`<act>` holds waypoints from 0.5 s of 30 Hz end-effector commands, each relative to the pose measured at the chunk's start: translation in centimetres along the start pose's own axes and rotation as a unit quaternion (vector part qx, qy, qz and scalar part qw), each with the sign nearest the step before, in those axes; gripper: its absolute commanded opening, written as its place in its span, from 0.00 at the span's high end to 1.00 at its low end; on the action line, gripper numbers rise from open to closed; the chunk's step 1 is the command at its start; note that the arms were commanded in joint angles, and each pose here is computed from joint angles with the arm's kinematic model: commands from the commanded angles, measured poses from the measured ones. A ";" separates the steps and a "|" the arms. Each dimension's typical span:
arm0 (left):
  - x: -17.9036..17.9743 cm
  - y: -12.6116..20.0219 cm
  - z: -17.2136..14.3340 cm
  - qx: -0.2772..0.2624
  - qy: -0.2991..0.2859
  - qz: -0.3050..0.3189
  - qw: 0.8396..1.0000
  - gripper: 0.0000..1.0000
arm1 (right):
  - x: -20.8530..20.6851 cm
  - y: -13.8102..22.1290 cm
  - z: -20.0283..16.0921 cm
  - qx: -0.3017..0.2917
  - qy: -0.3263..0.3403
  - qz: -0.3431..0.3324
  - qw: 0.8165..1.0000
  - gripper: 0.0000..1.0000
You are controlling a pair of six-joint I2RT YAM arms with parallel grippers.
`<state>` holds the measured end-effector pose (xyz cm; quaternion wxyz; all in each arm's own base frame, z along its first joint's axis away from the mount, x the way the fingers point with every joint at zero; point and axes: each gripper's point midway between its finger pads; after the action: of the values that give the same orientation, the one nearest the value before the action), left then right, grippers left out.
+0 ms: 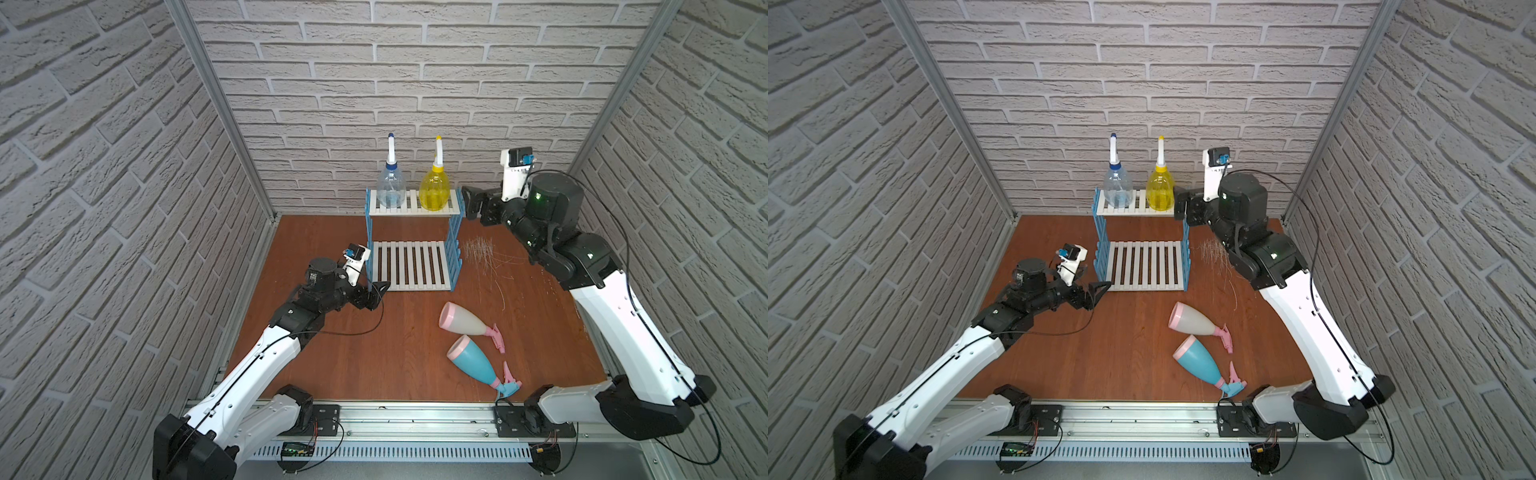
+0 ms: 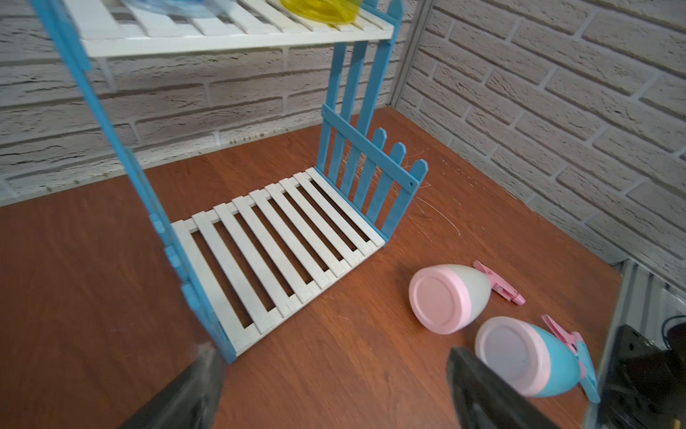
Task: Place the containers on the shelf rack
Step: 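Place the container on the shelf, then pick up a container from the center of the board.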
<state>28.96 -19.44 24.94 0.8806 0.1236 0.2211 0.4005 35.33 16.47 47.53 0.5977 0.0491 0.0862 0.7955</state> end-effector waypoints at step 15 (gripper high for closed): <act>-8.7 -12.9 -5.7 0.123 0.012 -0.084 0.989 0.04 | -7.1 5.0 -34.8 0.345 -0.322 -0.101 0.876 0.20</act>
<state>28.91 -32.15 15.40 0.8719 0.2351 0.2981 0.3094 26.95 5.05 15.45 0.6282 0.4547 0.1940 0.6008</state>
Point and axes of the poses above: each gripper's point midway between its finger pads, its own y axis back along the fingers, its own x axis along the line the jaws close on, z = x × y, and after that the axes turned 8 degrees about y, right-handed
